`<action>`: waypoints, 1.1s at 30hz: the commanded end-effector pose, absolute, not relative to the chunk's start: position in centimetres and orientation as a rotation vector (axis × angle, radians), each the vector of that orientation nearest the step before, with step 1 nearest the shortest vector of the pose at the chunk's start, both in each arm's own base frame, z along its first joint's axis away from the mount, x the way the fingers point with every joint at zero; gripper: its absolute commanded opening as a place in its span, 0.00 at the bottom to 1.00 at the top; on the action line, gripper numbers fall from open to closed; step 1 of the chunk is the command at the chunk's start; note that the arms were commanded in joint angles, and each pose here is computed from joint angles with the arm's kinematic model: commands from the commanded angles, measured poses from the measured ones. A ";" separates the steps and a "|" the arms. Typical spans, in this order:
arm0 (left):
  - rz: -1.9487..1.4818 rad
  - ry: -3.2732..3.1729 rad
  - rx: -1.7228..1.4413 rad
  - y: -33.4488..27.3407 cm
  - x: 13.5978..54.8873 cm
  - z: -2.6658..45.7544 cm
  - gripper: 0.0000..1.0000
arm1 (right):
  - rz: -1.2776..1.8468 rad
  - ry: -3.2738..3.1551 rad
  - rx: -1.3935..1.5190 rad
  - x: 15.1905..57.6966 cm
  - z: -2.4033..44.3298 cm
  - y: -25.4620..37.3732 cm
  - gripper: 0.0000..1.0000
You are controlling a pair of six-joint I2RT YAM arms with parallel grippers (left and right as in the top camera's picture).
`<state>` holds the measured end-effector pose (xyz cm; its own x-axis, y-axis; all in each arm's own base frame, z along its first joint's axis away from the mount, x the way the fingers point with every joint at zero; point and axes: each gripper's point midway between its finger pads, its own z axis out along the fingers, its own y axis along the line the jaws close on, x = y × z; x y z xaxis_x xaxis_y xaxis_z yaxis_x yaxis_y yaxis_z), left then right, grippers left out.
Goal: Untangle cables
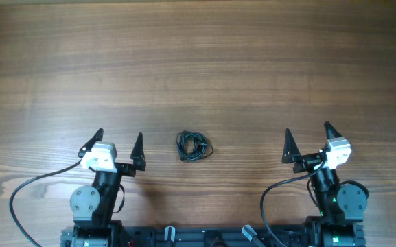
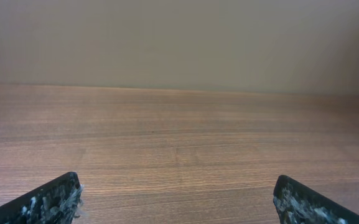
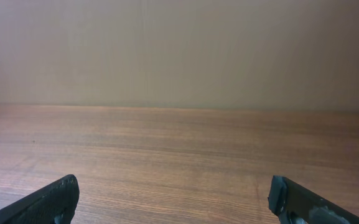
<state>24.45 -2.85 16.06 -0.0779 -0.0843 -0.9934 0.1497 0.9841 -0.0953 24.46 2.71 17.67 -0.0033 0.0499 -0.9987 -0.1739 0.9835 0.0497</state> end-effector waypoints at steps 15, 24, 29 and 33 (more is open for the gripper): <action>-0.182 1.638 0.068 -2.9 24.4 15.9 1.00 | 0.165 1.561 -0.102 24.5 17.7 2.6 1.00; -0.157 1.496 0.055 -2.5 24.5 19.4 1.00 | 0.165 1.561 -0.102 24.5 17.7 2.6 1.00; -0.171 1.346 0.073 -2.8 23.9 23.0 1.00 | 0.165 1.561 -0.102 24.5 17.7 2.6 1.00; -0.273 1.272 0.026 -3.1 23.1 25.9 1.00 | 0.165 1.561 -0.102 24.5 17.7 2.6 1.00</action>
<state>23.64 -2.71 24.12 0.2513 -0.1036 -0.9624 0.1704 0.9835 -0.0613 24.46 2.71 17.67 -0.0033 0.0499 -0.9987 -0.1739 0.9835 0.0497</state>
